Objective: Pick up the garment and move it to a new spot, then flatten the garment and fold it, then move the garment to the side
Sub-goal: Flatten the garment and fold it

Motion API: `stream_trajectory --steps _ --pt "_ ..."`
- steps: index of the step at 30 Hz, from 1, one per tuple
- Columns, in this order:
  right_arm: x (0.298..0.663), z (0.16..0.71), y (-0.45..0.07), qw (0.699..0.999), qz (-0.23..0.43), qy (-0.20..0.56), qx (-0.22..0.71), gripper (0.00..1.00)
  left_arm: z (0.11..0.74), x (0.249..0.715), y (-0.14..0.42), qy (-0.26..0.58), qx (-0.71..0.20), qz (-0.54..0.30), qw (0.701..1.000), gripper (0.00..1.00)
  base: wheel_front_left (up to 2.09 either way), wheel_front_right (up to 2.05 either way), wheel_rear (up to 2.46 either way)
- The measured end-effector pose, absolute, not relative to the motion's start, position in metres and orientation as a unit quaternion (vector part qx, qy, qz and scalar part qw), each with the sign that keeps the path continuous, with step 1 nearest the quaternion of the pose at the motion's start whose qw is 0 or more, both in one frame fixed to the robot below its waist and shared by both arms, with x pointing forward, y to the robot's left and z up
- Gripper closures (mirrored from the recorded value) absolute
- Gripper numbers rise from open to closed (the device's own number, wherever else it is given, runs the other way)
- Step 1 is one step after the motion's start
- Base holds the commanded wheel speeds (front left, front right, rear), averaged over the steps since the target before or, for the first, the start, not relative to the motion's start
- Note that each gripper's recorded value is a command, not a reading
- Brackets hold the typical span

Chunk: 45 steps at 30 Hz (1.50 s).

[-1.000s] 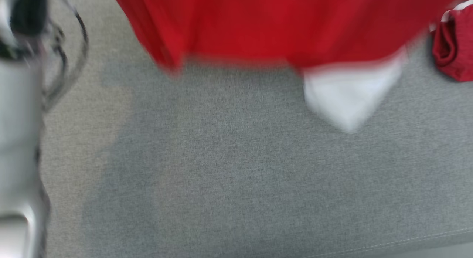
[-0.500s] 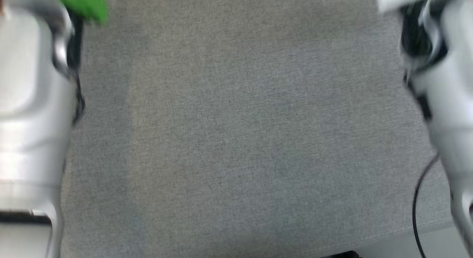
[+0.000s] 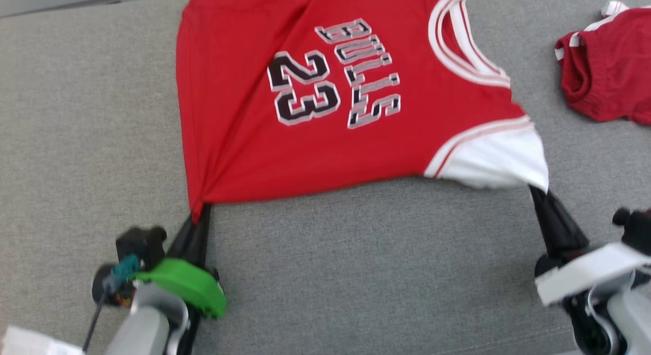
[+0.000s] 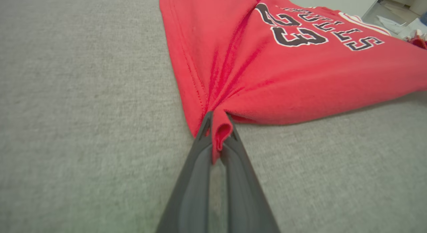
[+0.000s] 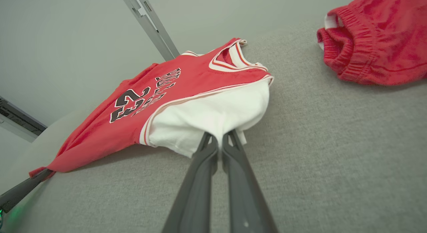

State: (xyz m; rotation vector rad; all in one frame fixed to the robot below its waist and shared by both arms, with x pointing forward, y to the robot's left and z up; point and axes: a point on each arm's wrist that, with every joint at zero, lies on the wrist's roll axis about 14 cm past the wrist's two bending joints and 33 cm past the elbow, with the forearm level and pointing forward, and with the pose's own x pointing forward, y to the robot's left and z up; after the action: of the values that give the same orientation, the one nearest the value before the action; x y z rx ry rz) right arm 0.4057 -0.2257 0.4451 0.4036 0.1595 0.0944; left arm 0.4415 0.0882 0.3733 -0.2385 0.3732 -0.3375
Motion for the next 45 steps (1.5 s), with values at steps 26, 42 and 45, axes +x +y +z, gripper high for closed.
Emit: stream_trajectory --steps 26,42,45 --pt "0.461 0.489 -0.209 0.967 0.118 0.155 0.163 1.0 0.451 0.44 0.06 0.22 -0.158 -0.191 0.943 1.0 0.0 0.0 0.0" --pt "0.468 0.454 -0.227 0.975 0.123 0.178 0.052 0.0 0.407 0.435 0.088 0.258 -0.144 -0.12 0.948 0.0 0.0 0.0 0.0" --pt "0.45 0.435 -0.243 0.968 0.115 0.222 0.032 0.0 0.402 0.424 0.08 0.275 -0.162 -0.126 0.939 0.0 0.0 0.0 0.0"
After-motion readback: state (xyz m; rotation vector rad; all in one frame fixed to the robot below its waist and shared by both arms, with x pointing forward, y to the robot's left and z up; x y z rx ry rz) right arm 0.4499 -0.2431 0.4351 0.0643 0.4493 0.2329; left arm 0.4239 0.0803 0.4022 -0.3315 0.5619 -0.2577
